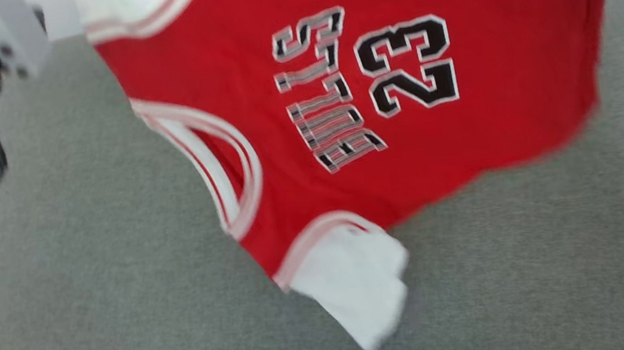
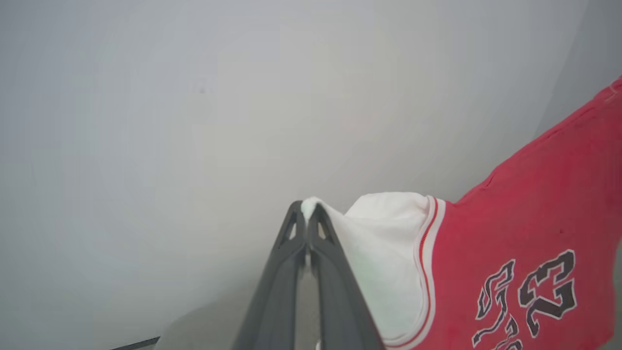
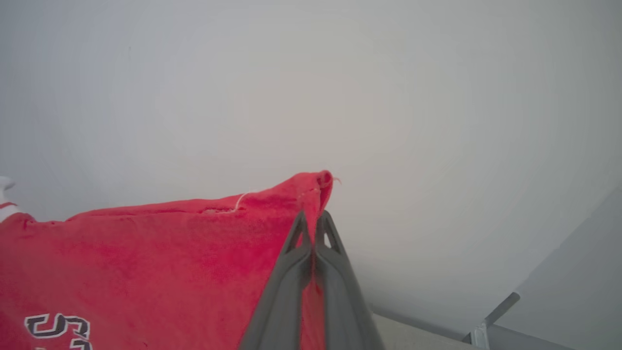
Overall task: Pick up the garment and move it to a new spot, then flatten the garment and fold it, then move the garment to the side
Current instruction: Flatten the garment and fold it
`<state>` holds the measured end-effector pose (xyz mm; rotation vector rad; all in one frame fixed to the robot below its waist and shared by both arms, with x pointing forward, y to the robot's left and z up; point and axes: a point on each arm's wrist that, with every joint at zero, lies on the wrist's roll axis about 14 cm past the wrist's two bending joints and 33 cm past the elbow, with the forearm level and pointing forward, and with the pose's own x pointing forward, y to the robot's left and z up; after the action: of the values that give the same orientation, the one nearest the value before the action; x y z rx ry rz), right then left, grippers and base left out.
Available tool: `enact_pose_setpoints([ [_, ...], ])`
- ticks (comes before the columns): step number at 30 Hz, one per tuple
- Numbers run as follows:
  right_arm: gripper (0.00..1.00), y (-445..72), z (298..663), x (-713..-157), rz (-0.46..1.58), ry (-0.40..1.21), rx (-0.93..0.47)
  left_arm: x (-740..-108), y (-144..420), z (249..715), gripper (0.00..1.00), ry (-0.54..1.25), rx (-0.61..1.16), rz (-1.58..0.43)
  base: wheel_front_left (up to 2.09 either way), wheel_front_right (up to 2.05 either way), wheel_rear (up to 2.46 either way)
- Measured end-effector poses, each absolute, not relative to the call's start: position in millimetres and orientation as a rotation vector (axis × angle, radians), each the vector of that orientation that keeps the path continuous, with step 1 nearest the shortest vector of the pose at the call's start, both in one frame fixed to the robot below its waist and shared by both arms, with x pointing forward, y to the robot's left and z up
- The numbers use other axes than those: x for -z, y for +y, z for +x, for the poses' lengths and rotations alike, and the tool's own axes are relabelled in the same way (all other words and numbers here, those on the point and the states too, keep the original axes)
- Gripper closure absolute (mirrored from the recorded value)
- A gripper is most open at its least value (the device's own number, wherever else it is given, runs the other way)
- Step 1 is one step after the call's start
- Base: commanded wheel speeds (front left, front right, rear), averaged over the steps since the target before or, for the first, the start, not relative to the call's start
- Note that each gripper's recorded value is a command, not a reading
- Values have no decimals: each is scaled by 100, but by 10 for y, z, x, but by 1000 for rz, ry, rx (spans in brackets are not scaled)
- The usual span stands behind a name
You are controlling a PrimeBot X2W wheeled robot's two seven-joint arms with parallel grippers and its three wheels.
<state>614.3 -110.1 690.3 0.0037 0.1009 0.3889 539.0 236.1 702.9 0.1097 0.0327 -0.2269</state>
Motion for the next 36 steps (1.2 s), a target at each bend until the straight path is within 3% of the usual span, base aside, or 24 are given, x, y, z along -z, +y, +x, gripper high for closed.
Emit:
enact_pose_setpoints([
  [18,100,-1275,5833,-8168,-80,-286,-247,-8487,1966,5686,100,-266,172,95,0,0,0],
  [27,100,-1241,5770,-8332,-83,-345,-231,-8880,1899,5657,100,-385,153,87,0,0,0],
  [36,100,-1216,5999,-8285,-73,-367,-238,-8960,1839,5894,100,-424,171,105,0,0,0],
])
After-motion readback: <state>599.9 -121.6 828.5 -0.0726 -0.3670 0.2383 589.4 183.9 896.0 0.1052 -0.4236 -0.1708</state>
